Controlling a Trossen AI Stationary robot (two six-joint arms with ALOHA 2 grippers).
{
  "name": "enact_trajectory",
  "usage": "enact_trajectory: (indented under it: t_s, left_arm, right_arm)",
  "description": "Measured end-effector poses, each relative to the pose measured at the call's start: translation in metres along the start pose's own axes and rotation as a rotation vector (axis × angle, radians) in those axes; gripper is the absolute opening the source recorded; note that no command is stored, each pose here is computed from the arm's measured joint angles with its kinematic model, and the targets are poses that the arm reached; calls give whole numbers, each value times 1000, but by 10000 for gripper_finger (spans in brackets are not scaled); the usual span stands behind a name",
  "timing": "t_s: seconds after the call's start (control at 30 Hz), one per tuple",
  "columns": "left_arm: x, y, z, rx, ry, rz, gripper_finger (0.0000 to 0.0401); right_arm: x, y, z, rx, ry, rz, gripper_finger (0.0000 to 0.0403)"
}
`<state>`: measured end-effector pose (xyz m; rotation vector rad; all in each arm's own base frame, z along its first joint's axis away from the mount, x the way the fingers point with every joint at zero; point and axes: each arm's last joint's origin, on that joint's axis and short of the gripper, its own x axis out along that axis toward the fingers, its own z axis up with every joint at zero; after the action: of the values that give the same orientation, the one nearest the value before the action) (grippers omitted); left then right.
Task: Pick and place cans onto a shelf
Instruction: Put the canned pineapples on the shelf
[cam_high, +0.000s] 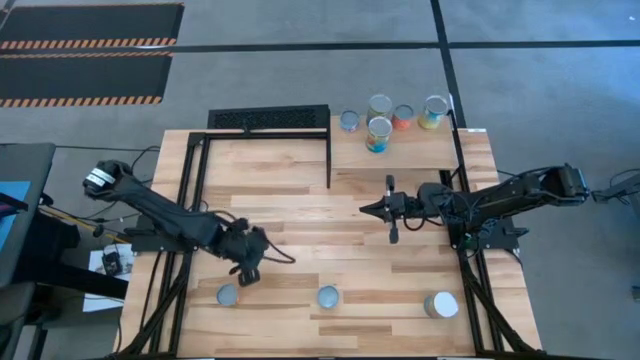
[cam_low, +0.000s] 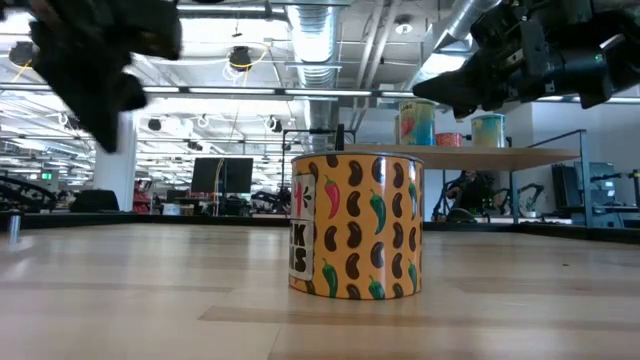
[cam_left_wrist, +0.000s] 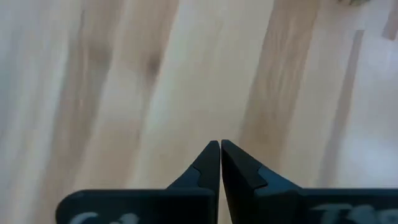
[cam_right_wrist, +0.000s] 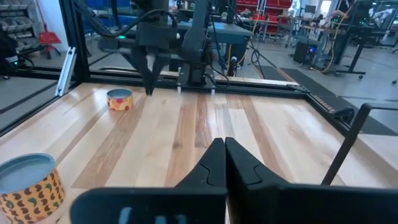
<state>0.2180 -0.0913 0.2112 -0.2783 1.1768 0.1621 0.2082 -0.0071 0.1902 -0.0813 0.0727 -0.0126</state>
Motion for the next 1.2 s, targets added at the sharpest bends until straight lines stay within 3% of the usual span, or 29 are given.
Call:
enact_trajectory:
  t_s: [0.2, 0.47, 0.8, 1.0, 1.2]
  left_arm:
    - [-15, -23, -20, -265, 99, -27, 14]
    - [-10, -54, -55, -487, 174, 20, 87]
    - [15, -89, -59, -448, 281, 158, 142]
    - [33, -101, -59, -427, 349, 266, 143]
    - [43, -104, -61, -460, 356, 288, 125]
  right_arm:
    - [0, 0, -1, -5, 9, 1, 8]
    - [0, 0, -1, -14, 15, 4, 8]
    - [0, 0, -3, -14, 26, 6, 11]
    - [0, 0, -3, -14, 35, 7, 9]
    - [0, 0, -3, -13, 35, 7, 9]
